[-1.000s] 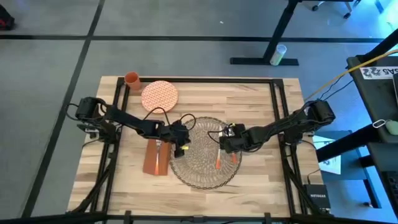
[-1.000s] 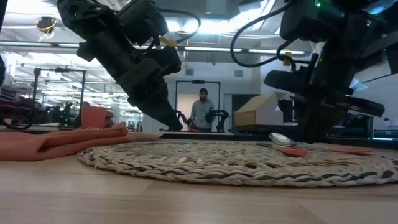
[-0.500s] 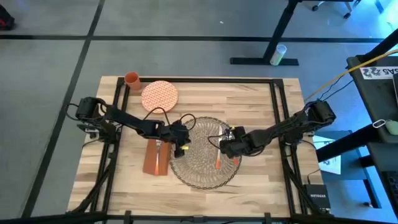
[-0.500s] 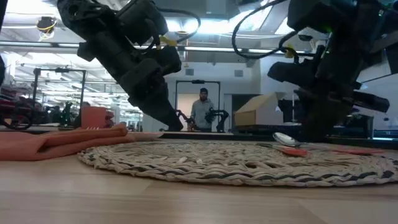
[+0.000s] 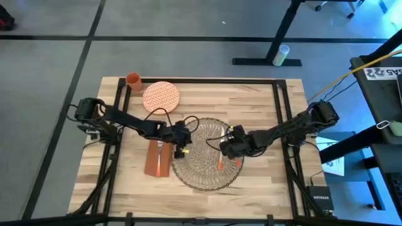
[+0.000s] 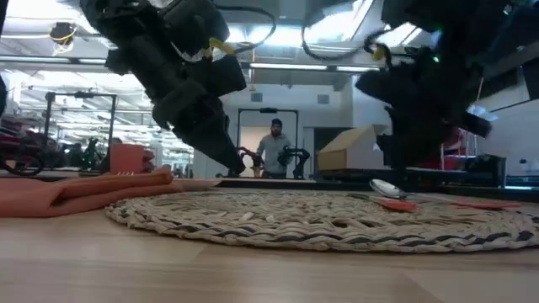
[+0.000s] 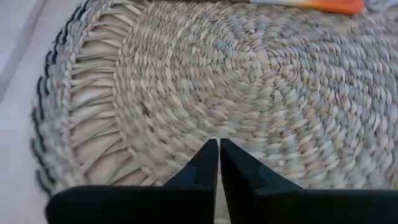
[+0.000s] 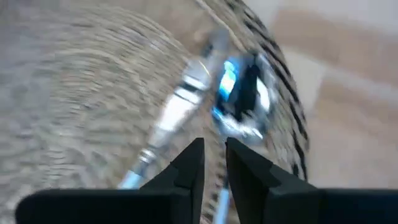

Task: Set table place
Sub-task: Put the orange plate to the left of the orange table knife on the brown table mat

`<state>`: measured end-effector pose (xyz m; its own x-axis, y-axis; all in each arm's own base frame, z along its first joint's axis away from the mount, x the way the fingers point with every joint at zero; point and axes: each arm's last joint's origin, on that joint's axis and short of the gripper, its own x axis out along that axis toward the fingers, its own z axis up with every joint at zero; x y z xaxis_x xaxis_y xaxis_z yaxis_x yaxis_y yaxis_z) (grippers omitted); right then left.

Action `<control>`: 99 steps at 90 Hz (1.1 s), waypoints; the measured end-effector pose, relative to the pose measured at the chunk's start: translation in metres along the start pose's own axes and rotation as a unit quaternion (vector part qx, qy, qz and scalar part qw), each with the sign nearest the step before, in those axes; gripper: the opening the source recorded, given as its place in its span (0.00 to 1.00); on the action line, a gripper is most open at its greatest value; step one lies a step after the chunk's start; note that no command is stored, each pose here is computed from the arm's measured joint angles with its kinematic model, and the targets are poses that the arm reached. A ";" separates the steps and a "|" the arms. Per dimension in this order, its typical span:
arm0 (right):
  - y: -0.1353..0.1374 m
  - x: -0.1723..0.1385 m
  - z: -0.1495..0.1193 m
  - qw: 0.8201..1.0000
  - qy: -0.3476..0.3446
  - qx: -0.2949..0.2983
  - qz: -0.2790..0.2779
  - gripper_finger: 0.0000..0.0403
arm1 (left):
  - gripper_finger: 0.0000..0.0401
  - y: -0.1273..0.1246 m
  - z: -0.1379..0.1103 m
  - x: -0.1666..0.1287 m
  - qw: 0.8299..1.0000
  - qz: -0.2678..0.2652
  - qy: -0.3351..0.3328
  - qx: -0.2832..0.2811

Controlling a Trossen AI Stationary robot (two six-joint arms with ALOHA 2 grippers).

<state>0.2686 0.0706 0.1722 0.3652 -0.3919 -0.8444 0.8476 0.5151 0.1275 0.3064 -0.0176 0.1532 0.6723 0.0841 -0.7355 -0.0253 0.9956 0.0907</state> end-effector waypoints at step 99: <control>-0.010 0.011 0.113 0.903 -0.064 -0.416 -0.084 0.13 | 0.00 0.110 -0.017 -0.038 0.925 0.249 0.269 -0.099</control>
<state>0.3071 -0.0252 0.2208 0.3447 -0.5759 -0.7413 0.3315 0.8135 -0.4778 0.2654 0.0898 0.1799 0.0767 0.4902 -0.8682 -0.4041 0.8113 0.4224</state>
